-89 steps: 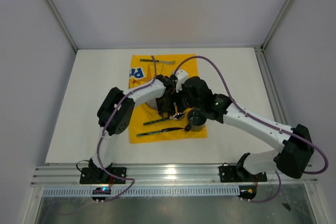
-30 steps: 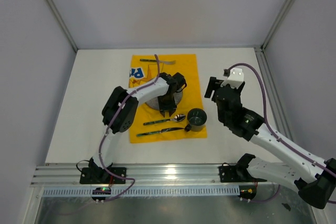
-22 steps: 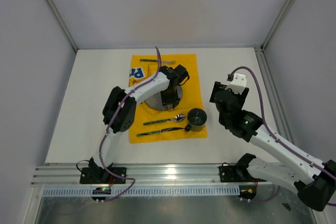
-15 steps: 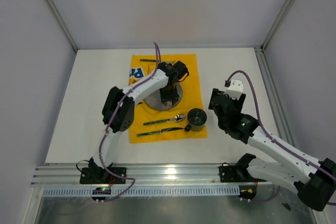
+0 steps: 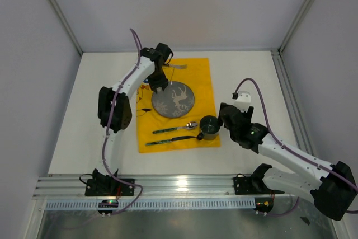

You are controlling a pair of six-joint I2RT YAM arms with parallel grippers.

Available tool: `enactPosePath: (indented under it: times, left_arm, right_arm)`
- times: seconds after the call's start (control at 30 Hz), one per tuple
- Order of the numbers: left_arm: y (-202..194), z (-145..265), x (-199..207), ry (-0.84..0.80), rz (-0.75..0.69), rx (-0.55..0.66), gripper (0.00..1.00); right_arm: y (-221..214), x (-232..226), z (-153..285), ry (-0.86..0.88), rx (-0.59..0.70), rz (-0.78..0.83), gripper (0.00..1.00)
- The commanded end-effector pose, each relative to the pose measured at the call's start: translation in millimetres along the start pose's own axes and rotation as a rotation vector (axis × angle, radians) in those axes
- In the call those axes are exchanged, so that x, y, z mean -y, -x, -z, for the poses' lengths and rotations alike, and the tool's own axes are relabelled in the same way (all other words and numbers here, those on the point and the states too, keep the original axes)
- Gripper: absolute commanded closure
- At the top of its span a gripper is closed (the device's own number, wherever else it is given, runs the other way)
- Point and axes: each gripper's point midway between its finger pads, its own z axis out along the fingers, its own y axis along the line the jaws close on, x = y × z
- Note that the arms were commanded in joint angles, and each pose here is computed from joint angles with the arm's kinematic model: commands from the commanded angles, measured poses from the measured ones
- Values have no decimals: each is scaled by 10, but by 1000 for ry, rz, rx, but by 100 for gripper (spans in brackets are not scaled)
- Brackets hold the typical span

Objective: Set the dinner table for one person

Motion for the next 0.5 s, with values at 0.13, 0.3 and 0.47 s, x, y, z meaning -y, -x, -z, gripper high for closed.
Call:
enactPosePath:
  times: [0.13, 0.3, 0.47]
  left_arm:
    - [631, -95, 125, -110, 9, 98, 59]
    - [968, -312, 396, -272, -2, 136, 59]
    - [1364, -423, 648, -480, 18, 186, 58]
  right_arm:
    - [183, -287, -59, 64, 15, -36, 19]
    - [250, -396, -83, 93, 20, -24, 20]
    - [303, -502, -93, 128, 22, -7, 20]
